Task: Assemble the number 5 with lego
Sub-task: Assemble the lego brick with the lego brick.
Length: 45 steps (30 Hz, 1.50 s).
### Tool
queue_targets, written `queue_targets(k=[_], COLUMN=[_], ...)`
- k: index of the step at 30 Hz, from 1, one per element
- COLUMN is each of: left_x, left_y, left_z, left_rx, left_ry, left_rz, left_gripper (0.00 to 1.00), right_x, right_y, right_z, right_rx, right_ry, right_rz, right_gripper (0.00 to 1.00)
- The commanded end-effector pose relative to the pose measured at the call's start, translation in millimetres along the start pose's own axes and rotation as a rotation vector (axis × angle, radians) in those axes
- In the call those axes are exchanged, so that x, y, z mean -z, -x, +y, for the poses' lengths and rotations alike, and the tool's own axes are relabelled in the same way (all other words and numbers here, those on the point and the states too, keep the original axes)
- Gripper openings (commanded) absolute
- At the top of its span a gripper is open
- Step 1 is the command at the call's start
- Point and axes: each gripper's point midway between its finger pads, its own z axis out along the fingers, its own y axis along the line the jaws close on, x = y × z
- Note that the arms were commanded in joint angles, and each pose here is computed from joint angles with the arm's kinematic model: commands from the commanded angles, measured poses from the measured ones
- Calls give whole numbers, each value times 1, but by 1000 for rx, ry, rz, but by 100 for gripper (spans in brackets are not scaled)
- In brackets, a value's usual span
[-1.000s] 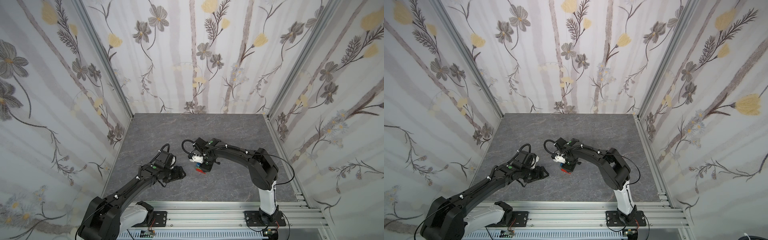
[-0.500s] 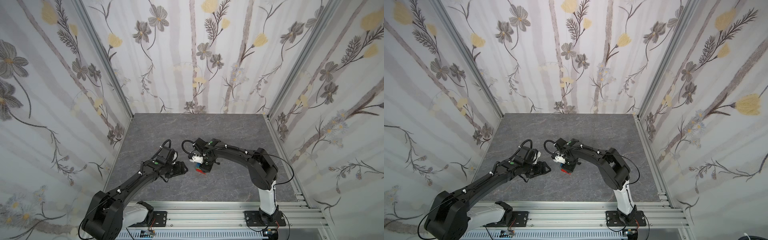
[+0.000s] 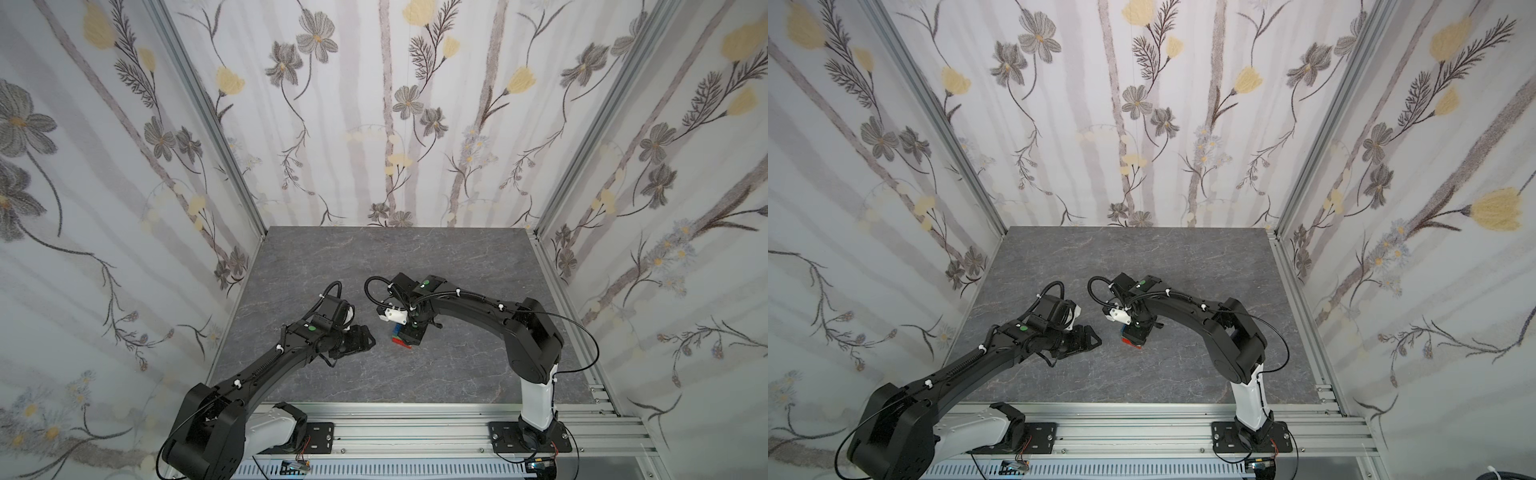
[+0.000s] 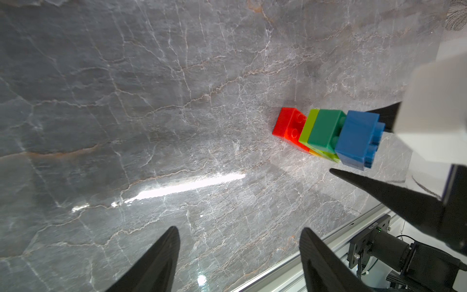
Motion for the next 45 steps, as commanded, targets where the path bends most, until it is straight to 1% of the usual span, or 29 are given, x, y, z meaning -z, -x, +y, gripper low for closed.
queue_targets(k=[1, 6, 11, 15, 18, 20, 23, 27, 31, 33, 40, 45], left_x=[3, 4, 1, -7, -16, -22, -29, -38, -43, -46, -56, -58], left_y=[8, 23, 42, 54, 59, 62, 66, 67, 63, 61, 55, 53], left_z=[-6, -21, -42, -57, -68, -74, -77, -81, -81, -80, -78, -79], left_rx=[-7, -29, -44, -63, -53, -47, -19, 19, 33, 46, 81, 89], left_ry=[-13, -50, -124, -190, -259, -303, -362, -451, -501, -509, -564, -578], left_rz=[-26, -49, -67, -63, -26, -10, 5, 24, 35, 47, 74, 87], left_gripper=[80, 86, 91, 94, 95, 94, 93, 88, 85, 83, 83, 77], right_x=[13, 36, 54, 56, 52, 50, 59, 61, 60, 57, 48, 45], right_y=[-3, -5, -10, -17, -24, -28, -34, -44, -46, -45, -37, -37], right_z=[3, 1, -2, 0, 5, 7, 7, 6, 6, 5, 5, 3], right_rx=[-24, -74, -164, -227, -287, -322, -364, -407, -427, -442, -452, -451], right_ry=[12, 23, 38, 46, 69, 76, 68, 62, 65, 67, 82, 74], right_rz=[-18, -79, -135, -172, -202, -228, -287, -312, -329, -332, -328, -320], right_gripper=[58, 60, 60, 60, 60, 60, 60, 61, 61, 60, 60, 60])
